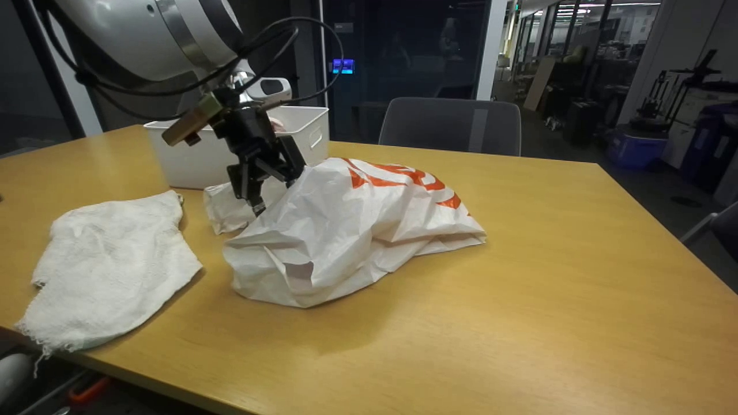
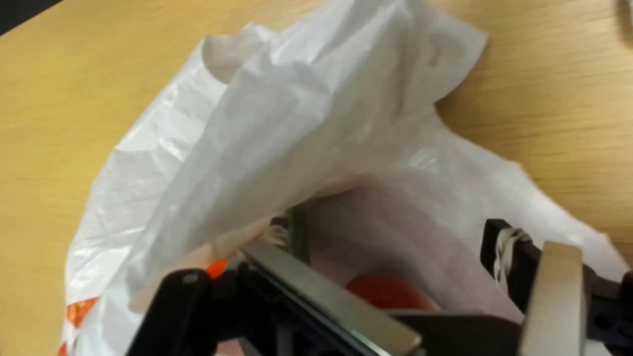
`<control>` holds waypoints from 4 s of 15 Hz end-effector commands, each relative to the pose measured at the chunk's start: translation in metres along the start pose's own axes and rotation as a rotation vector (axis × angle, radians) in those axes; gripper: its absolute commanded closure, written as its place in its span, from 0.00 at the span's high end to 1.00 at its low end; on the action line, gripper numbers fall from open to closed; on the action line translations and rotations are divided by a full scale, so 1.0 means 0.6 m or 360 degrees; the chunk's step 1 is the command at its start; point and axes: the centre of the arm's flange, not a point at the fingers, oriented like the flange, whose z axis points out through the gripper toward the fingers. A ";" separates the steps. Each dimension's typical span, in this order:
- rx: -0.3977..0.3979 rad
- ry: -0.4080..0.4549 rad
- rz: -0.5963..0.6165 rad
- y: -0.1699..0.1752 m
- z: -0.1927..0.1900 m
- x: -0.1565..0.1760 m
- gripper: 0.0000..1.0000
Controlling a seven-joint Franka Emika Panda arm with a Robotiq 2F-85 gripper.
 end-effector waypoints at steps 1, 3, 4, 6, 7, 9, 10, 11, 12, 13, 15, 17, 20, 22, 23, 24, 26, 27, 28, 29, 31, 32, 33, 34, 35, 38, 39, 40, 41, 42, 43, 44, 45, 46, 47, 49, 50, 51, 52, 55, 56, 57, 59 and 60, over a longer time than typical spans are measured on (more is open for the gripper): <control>0.0293 -0.0158 -0.0072 0.001 -0.075 -0.031 1.00; 0.0475 -0.0268 -0.0123 -0.012 -0.093 -0.051 1.00; 0.0560 -0.0315 -0.0155 -0.021 -0.103 -0.063 1.00; 0.0740 -0.0392 -0.0219 -0.044 -0.113 -0.094 1.00; 0.0825 -0.0412 -0.0270 -0.062 -0.118 -0.111 1.00; 0.0941 -0.0417 -0.0384 -0.098 -0.132 -0.141 1.00; 0.0990 -0.0405 -0.0461 -0.123 -0.139 -0.157 1.00; 0.1006 -0.0384 -0.0533 -0.148 -0.144 -0.171 1.00; 0.1009 -0.0366 -0.0620 -0.176 -0.149 -0.186 1.00; 0.1011 -0.0365 -0.0705 -0.200 -0.154 -0.199 1.00; 0.0993 -0.0314 -0.0883 -0.256 -0.167 -0.227 1.00; 0.0951 -0.0214 -0.1040 -0.308 -0.176 -0.245 1.00; 0.0956 -0.0065 -0.1229 -0.371 -0.190 -0.258 1.00; 0.0941 0.0045 -0.1307 -0.407 -0.194 -0.245 1.00; 0.0912 0.0101 -0.1342 -0.421 -0.196 -0.236 1.00; 0.0878 0.0144 -0.1372 -0.433 -0.198 -0.223 1.00; 0.0846 0.0203 -0.1420 -0.449 -0.202 -0.202 1.00; 0.0829 0.0232 -0.1440 -0.457 -0.201 -0.192 1.00; 0.0807 0.0251 -0.1458 -0.464 -0.199 -0.184 1.00; 0.0806 0.0259 -0.1478 -0.471 -0.195 -0.175 1.00; 0.0818 0.0277 -0.1496 -0.485 -0.188 -0.164 1.00; 0.0796 0.0310 -0.1509 -0.495 -0.183 -0.163 1.00; 0.0768 0.0337 -0.1531 -0.503 -0.177 -0.161 1.00; 0.0740 0.0366 -0.1553 -0.513 -0.170 -0.162 1.00; 0.0688 0.0420 -0.1585 -0.522 -0.166 -0.164 1.00; 0.0578 0.0569 -0.1685 -0.541 -0.170 -0.165 1.00; 0.0547 0.0603 -0.1711 -0.545 -0.169 -0.167 1.00; 0.0525 0.0633 -0.1724 -0.548 -0.168 -0.167 1.00; 0.0505 0.0657 -0.1735 -0.551 -0.166 -0.167 1.00; 0.0494 0.0669 -0.1746 -0.551 -0.163 -0.169 0.75; 0.0480 0.0679 -0.1755 -0.552 -0.161 -0.170 0.74; 0.0464 0.0684 -0.1759 -0.550 -0.158 -0.170 0.67; 0.0459 0.0687 -0.1762 -0.546 -0.160 -0.170 0.60; 0.0455 0.0692 -0.1755 -0.543 -0.161 -0.167 0.52; 0.0451 0.0693 -0.1743 -0.538 -0.162 -0.164 0.42; 0.0463 0.0669 -0.1711 -0.527 -0.163 -0.157 0.27; 0.0486 0.0647 -0.1683 -0.523 -0.170 -0.153 0.20; 0.0515 0.0614 -0.1643 -0.521 -0.175 -0.149 0.13; 0.0592 0.0587 -0.1626 -0.523 -0.188 -0.146 0.09; 0.0722 0.0642 -0.1615 -0.535 -0.241 -0.158 0.05; 0.0747 0.0683 -0.1615 -0.538 -0.262 -0.162 0.08; 0.0767 0.0713 -0.1608 -0.539 -0.280 -0.165 0.10; 0.0758 0.0792 -0.1580 -0.532 -0.314 -0.166 0.10; 0.0747 0.0814 -0.1569 -0.524 -0.328 -0.164 0.09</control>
